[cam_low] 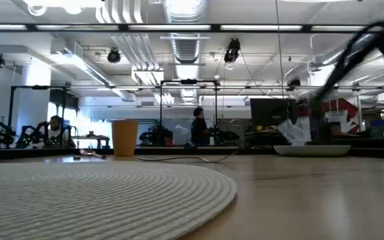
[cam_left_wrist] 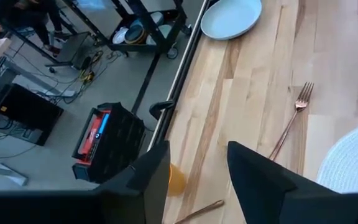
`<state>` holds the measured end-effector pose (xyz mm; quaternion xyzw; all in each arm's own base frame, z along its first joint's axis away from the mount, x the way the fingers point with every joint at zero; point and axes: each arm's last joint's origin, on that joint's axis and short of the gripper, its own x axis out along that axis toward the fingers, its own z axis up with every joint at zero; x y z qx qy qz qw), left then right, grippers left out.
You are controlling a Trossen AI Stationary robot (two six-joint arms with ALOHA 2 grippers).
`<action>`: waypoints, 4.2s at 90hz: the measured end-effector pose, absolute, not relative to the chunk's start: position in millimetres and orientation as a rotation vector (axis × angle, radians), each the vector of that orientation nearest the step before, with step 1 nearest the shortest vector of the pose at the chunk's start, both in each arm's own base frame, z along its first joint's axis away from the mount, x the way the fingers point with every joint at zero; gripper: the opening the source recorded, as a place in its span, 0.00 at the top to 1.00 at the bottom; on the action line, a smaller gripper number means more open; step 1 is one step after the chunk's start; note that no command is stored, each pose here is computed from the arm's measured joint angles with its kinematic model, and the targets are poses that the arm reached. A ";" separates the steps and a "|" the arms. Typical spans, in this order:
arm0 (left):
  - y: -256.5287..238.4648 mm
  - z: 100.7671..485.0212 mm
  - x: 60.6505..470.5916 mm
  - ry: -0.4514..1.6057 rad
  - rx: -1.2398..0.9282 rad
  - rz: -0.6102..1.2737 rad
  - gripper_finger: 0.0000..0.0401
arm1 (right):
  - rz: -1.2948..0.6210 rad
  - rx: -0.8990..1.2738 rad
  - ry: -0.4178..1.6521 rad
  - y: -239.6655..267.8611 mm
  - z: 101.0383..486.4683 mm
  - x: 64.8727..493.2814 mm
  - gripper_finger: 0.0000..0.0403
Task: Set table place
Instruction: Fold the white napkin
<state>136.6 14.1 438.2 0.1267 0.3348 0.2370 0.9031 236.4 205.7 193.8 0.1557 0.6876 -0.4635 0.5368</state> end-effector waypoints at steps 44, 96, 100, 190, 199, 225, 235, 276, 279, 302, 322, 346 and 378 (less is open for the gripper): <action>14.1 435.1 133.1 0.727 0.242 0.497 0.62 | -1.029 0.844 1.762 270.5 247.0 182.6 0.93; 14.1 435.1 134.0 0.725 0.241 0.497 0.67 | -1.122 0.886 1.730 250.8 135.9 165.3 1.00; 14.1 435.1 134.0 0.724 0.237 0.499 0.67 | -1.087 0.917 1.746 242.4 130.3 170.4 1.00; 14.0 435.4 134.0 0.715 0.215 0.504 0.68 | -0.638 0.824 0.856 79.3 282.8 268.2 1.00; 14.0 435.5 133.7 0.714 0.215 0.504 0.68 | -0.589 0.871 0.815 102.2 297.3 256.9 1.00; 13.9 435.9 130.7 0.715 0.221 0.502 0.66 | -0.409 0.855 1.007 171.3 288.6 247.2 0.71; 14.0 436.2 130.0 0.711 0.218 0.503 0.65 | -0.334 0.725 1.083 173.9 283.0 264.0 0.57; 14.1 433.0 126.8 0.743 0.182 0.520 0.67 | -0.127 0.137 1.547 140.3 261.1 322.8 0.46; 14.1 433.0 126.8 0.743 0.180 0.520 0.68 | -0.104 0.114 1.545 138.3 260.4 325.4 0.47; 14.1 432.4 128.0 0.749 0.180 0.521 0.67 | 0.072 -0.022 1.590 139.9 246.7 333.5 0.44; 14.6 430.5 134.1 0.765 0.195 0.542 0.60 | 0.149 -0.134 1.638 145.0 223.3 341.5 0.37; 14.6 427.5 141.9 0.790 0.204 0.542 0.53 | 0.142 -0.158 1.688 146.9 204.8 344.9 0.35; 14.6 425.3 143.7 0.817 0.212 0.541 0.54 | 0.116 -0.151 1.720 147.7 189.6 344.0 0.41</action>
